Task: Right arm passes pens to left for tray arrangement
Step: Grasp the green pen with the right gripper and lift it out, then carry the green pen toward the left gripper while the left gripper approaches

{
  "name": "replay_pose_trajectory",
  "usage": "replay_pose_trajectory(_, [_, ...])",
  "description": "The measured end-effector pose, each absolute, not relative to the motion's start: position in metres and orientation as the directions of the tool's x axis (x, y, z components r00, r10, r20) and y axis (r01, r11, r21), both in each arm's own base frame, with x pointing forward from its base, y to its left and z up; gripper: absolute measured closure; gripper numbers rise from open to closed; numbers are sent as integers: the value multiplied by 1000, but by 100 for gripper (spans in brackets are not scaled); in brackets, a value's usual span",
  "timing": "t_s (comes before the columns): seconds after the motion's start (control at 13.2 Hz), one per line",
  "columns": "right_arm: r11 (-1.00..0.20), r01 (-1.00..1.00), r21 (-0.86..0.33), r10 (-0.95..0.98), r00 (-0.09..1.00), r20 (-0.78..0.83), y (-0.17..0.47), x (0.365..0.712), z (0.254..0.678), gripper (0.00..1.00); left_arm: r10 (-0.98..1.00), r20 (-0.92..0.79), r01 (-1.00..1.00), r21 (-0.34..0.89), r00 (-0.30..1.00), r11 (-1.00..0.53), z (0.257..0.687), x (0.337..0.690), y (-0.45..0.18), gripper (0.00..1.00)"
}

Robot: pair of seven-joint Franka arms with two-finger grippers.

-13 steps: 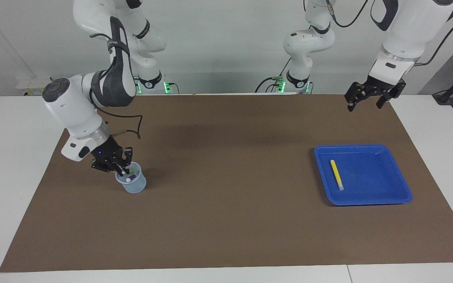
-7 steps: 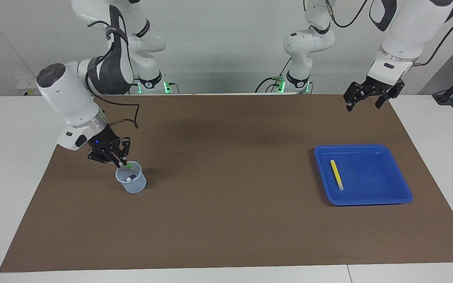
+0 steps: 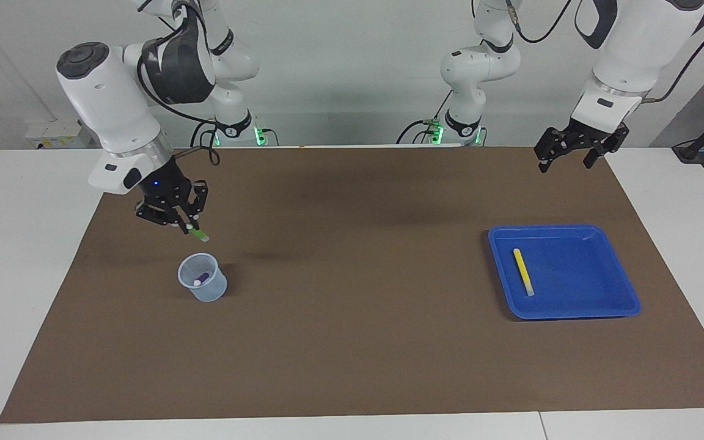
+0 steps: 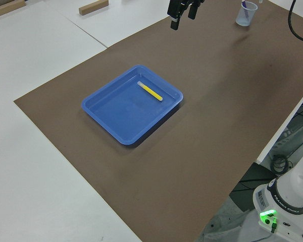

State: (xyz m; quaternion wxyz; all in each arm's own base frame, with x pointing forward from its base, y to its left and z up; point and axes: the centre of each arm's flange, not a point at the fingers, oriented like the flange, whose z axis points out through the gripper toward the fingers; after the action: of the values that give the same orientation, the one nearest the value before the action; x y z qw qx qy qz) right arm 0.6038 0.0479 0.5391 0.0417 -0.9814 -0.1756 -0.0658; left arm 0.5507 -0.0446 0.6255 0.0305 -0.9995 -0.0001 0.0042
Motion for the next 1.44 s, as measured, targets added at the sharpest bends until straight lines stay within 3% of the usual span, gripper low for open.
replay_pose_trajectory(0.38, [-983, 146, -115, 131, 983, 129, 119, 595, 546, 82, 21, -5, 21, -66, 1000, -998, 617, 549, -33, 0])
replay_pose_trajectory(0.53, [-981, 33, -193, 13, 995, 103, 144, 590, 548, 82, 44, 7, 44, -19, 999, -999, 611, 547, -39, 0])
replay_pose_trajectory(0.76, [-946, -142, -291, -163, 986, 48, 155, 589, 552, 82, 310, -40, 313, 116, 950, -943, 600, 540, -52, 1])
replay_pose_trajectory(0.98, [-884, -300, -358, -324, 946, 8, 188, 586, 557, 82, 505, -111, 516, 229, 856, -825, 589, 536, -69, 8])
replay_pose_trajectory(1.13, [-810, -412, -417, -432, 900, -51, 213, 582, 561, 82, 623, -215, 658, 311, 752, -686, 580, 531, -79, 8])
replay_pose_trajectory(1.44, [-633, -605, -482, -615, 772, -162, 253, 577, 569, 82, 785, -434, 891, 313, 441, -328, 577, 523, -122, 7])
